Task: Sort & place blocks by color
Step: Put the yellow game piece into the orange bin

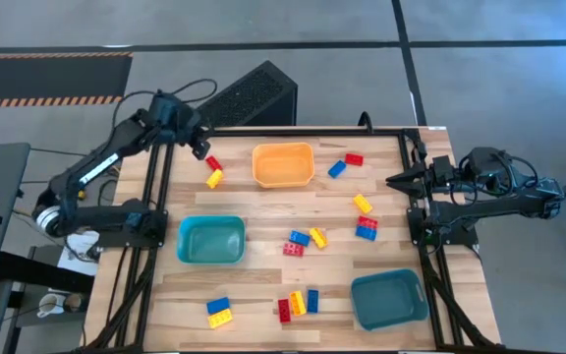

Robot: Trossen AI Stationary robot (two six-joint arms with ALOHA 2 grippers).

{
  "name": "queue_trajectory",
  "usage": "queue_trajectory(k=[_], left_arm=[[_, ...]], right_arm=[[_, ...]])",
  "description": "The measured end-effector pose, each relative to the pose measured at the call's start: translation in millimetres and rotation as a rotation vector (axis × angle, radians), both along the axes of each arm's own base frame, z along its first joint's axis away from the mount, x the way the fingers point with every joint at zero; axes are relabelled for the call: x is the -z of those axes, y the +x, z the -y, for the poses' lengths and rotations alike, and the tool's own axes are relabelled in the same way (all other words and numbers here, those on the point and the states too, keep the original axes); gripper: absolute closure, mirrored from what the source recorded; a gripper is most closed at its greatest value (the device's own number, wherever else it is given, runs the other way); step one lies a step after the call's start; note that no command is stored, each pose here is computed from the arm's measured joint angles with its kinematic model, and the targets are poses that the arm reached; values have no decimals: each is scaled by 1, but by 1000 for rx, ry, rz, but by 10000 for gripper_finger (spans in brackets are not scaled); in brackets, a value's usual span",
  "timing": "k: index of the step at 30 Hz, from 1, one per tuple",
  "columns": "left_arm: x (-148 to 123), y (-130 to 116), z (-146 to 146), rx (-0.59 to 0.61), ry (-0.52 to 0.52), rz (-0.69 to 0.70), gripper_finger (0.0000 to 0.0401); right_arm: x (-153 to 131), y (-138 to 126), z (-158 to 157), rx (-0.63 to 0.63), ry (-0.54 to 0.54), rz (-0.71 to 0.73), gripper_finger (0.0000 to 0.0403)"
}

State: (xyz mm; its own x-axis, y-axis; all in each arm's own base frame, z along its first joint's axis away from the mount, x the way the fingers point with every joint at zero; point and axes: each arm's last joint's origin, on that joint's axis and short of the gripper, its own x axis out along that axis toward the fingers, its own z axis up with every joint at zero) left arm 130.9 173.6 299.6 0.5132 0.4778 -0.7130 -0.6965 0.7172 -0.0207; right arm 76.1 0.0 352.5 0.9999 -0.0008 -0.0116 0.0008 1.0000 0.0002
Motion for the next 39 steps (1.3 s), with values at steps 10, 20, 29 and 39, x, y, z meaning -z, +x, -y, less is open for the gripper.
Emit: queue_trajectory(k=[10,20,29,39], left_arm=[[49,14,-38,-84,-127,-204,301],[86,25,-51,-80,-256,-313,198],[92,51,-32,-21,-265,-355,123],[102,64,-6,55,-304,-425,120]], right_arm=[[0,0,0,0,0,0,336],[0,0,0,0,0,0,336],[0,0,0,0,0,0,336],[0,0,0,0,0,0,336]])
